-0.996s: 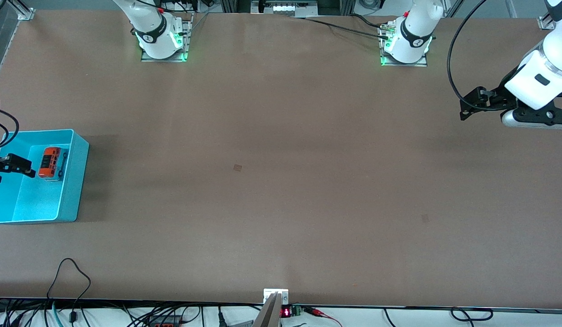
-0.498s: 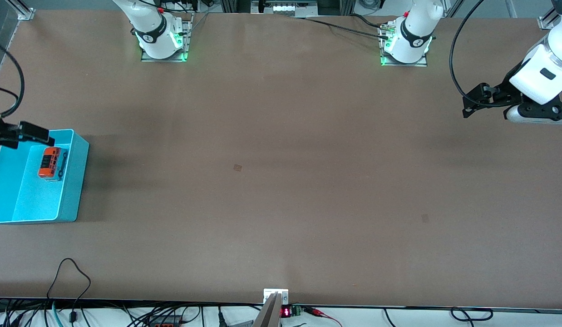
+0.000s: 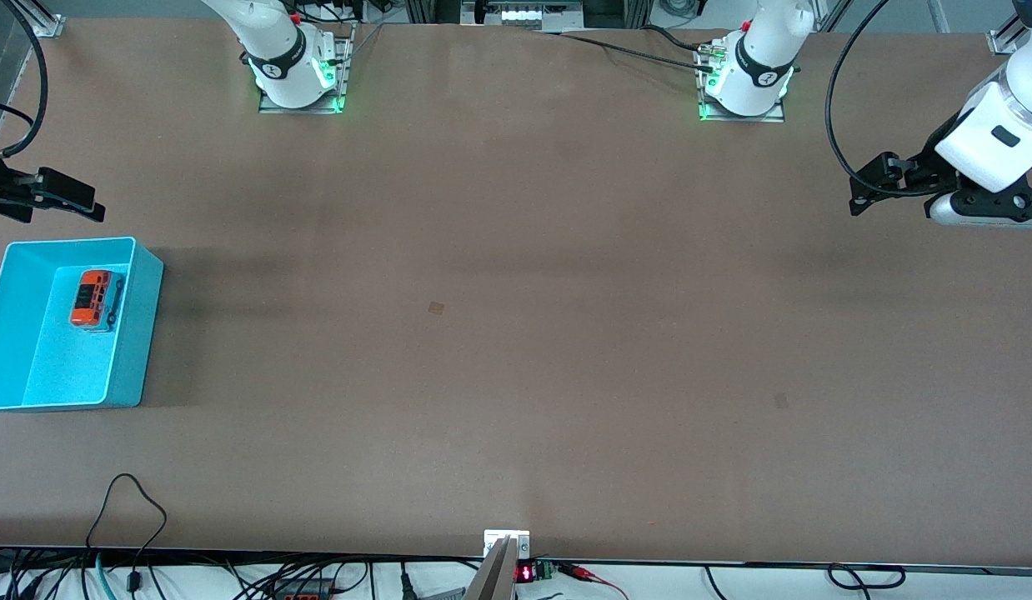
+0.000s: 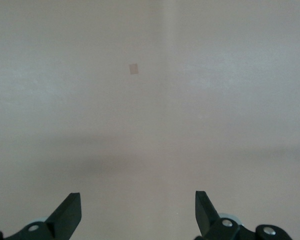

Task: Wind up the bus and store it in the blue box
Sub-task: 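Raise the open right gripper up out of the box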

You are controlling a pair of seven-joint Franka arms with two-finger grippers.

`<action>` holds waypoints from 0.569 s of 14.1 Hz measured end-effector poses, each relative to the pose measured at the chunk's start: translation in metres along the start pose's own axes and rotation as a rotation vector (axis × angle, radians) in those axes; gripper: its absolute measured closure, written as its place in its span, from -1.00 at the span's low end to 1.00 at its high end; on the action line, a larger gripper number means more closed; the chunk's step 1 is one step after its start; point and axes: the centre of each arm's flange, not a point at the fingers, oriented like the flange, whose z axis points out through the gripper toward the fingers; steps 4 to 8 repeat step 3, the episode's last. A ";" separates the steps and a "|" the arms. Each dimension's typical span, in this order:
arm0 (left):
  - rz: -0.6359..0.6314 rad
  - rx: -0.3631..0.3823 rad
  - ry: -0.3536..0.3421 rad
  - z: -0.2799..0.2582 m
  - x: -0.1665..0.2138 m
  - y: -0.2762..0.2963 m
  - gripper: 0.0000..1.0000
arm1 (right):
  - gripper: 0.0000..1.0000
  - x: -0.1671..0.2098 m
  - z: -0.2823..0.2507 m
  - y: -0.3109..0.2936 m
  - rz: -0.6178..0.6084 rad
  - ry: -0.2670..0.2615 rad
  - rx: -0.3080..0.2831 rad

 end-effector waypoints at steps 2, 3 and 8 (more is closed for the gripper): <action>0.000 0.000 -0.004 0.001 0.000 0.000 -1.00 | -1.00 0.000 0.000 0.001 0.002 -0.001 0.000; 0.000 0.000 -0.005 0.002 0.000 0.000 -1.00 | -1.00 -0.001 -0.001 0.001 0.002 0.000 0.000; 0.000 0.000 -0.005 0.002 0.000 0.000 -1.00 | -1.00 -0.001 -0.001 0.001 0.002 0.000 0.000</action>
